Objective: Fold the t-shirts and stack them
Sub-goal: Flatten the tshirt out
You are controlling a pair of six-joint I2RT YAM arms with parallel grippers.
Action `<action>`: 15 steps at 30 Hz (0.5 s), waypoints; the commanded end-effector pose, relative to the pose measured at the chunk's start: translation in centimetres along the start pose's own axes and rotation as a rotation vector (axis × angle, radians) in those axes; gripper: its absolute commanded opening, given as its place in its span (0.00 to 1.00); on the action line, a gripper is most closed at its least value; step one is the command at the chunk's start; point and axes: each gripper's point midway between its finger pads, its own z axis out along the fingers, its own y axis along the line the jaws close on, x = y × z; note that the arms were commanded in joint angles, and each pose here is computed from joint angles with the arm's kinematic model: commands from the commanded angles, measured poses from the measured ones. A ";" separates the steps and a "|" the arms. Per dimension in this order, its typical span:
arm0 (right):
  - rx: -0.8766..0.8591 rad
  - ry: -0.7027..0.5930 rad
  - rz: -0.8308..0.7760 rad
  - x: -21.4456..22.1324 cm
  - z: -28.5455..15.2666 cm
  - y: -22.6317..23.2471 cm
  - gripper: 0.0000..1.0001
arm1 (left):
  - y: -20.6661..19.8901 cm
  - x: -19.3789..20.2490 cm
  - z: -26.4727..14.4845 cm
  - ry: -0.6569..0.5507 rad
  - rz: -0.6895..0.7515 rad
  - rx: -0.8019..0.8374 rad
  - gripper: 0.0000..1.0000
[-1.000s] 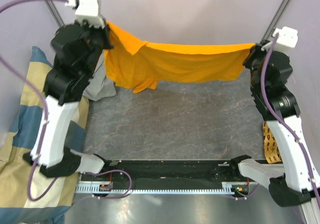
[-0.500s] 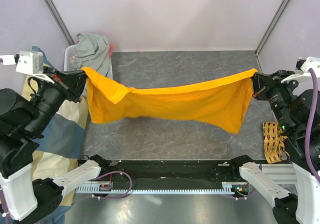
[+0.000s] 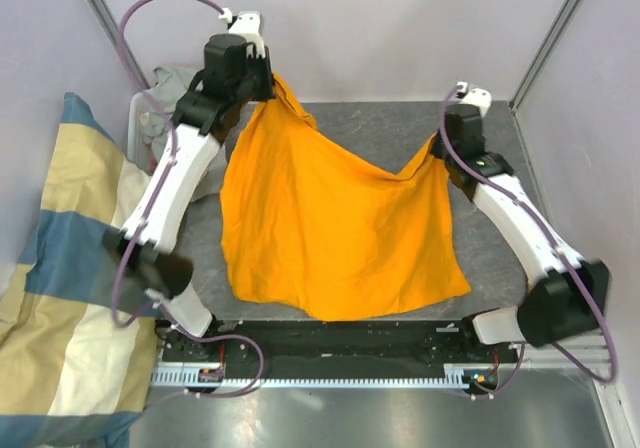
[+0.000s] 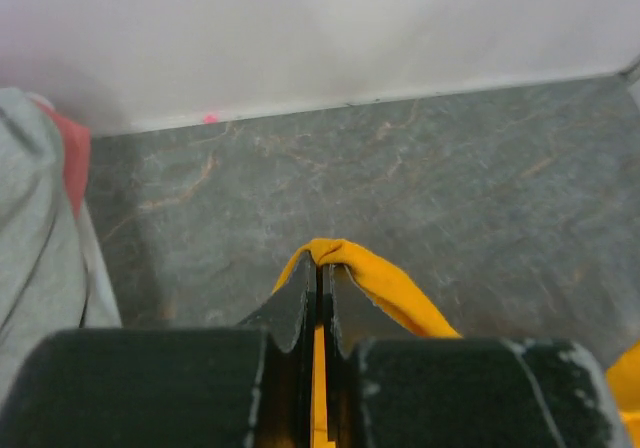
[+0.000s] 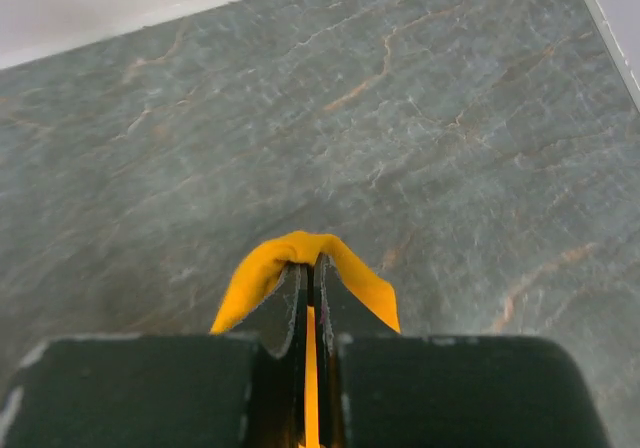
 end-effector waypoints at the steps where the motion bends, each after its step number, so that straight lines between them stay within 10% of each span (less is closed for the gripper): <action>1: -0.014 -0.280 0.064 -11.6 1.8 2.2 0.00 | 0.5 -8.3 5.5 -0.172 0.017 0.061 0.02; 8: -0.131 -0.443 0.106 -21.6 -4.3 4.3 0.00 | -1.0 -15.9 0.1 -0.369 -0.097 0.201 0.02; 15: -0.201 -0.335 0.106 -14.2 -7.6 2.3 0.00 | -0.3 -9.8 -6.2 -0.307 -0.124 0.199 0.02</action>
